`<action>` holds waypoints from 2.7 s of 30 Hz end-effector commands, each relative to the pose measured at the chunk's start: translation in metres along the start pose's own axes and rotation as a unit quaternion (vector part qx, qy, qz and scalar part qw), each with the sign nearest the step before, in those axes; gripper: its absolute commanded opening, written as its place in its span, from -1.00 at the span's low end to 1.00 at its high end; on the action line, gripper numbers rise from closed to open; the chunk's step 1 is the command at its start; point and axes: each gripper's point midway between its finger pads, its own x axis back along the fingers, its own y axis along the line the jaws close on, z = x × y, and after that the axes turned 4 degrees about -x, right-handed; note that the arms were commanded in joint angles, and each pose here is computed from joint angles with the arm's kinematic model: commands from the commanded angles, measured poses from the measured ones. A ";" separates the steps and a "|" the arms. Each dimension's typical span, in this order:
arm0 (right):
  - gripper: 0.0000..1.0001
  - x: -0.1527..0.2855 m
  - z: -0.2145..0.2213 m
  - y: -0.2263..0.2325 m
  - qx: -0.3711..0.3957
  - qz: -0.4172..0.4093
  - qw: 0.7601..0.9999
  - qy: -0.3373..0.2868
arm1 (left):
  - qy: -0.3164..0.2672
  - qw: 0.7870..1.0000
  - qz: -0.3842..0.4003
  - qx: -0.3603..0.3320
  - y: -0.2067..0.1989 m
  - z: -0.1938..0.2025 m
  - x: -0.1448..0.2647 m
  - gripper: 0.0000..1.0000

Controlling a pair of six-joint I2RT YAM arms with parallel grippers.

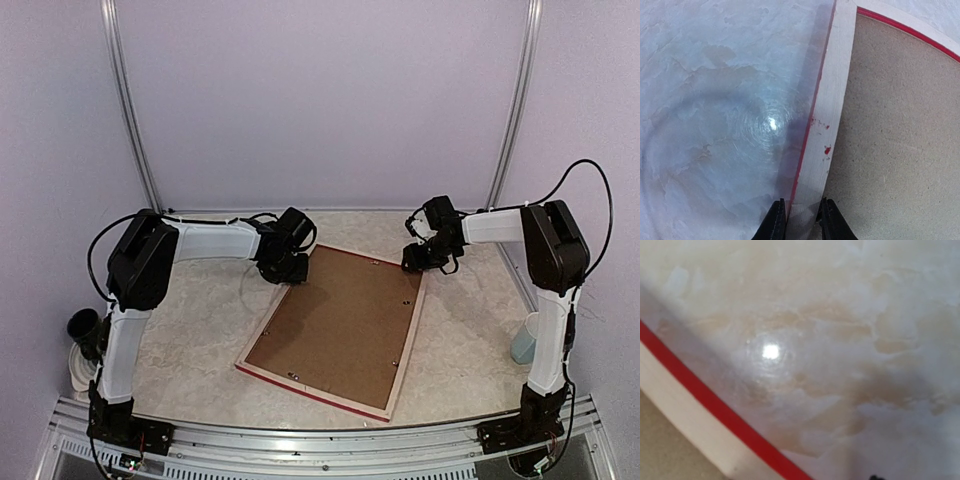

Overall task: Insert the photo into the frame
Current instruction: Press the fastener onto the backboard, then rotate the photo frame at the center of the board.

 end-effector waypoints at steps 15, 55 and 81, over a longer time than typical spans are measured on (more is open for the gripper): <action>0.20 0.030 -0.010 0.023 -0.016 -0.034 0.999 -0.007 | -0.017 0.999 -0.037 0.015 0.014 -0.007 0.007 -0.21; 0.30 0.085 0.107 0.053 -0.137 -0.053 0.989 0.020 | -0.055 0.985 0.150 0.062 0.013 0.073 0.066 0.98; 0.29 0.024 0.058 0.067 -0.114 -0.065 0.990 0.042 | -0.027 0.975 0.218 0.042 -0.041 0.114 0.082 0.98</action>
